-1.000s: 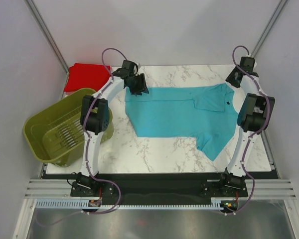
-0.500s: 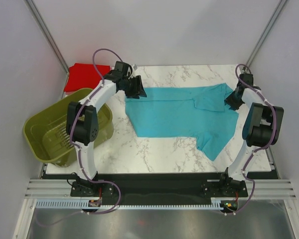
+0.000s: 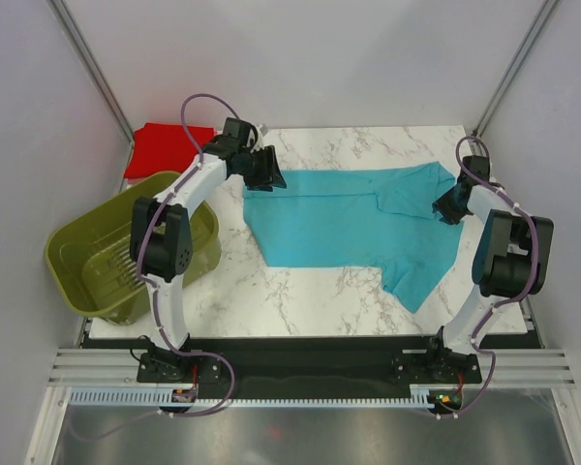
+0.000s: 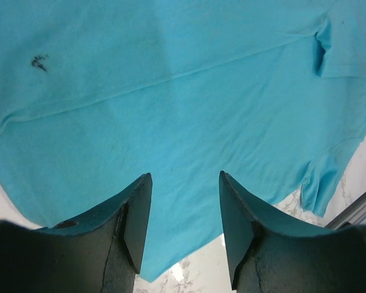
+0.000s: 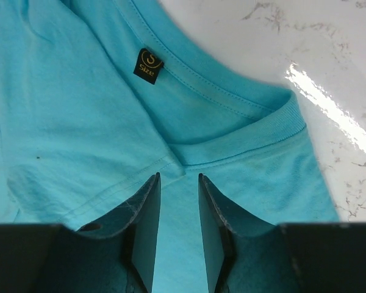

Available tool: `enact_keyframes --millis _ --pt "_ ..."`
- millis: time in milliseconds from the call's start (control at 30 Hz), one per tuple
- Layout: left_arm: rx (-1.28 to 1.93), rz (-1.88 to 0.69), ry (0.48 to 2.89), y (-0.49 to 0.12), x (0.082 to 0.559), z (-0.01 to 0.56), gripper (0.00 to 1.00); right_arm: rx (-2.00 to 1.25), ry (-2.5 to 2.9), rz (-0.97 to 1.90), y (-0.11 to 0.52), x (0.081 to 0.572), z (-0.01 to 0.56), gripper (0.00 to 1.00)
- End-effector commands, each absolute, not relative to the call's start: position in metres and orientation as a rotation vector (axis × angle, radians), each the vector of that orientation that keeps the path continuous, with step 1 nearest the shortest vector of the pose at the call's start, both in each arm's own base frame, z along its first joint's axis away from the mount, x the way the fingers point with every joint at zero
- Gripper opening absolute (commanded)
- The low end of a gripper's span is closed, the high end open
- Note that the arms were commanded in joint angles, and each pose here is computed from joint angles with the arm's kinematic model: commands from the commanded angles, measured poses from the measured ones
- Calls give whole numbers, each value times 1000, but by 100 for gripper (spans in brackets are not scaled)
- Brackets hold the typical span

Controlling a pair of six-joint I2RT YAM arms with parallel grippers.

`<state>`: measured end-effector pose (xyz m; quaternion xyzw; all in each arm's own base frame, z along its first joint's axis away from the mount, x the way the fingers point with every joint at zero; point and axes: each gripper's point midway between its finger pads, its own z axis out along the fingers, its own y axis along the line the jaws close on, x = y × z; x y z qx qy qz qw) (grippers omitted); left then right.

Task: Fold and stack the t-shirts
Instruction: Fold the tshirt

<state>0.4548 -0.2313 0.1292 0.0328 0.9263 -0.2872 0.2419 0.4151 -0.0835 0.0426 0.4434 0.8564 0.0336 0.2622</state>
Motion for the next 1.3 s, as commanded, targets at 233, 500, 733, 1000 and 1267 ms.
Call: enact_keyframes --millis 233,500,733,1000,1267 --pt "73 -658 2536 -227 502 89 55 1183 2223 147 -79 438 61 39" --pt "21 -585 2586 -217 513 54 55 1186 2255 140 -70 440 46 39" --pt "4 -565 2608 -214 517 38 54 1184 2254 84 -74 436 43 38" --pt "-4 -577 2648 -212 511 21 54 1169 2258 43 -78 430 44 39" --pt "-6 -577 2664 -211 508 14 53 1172 2271 22 -80 428 37 40"
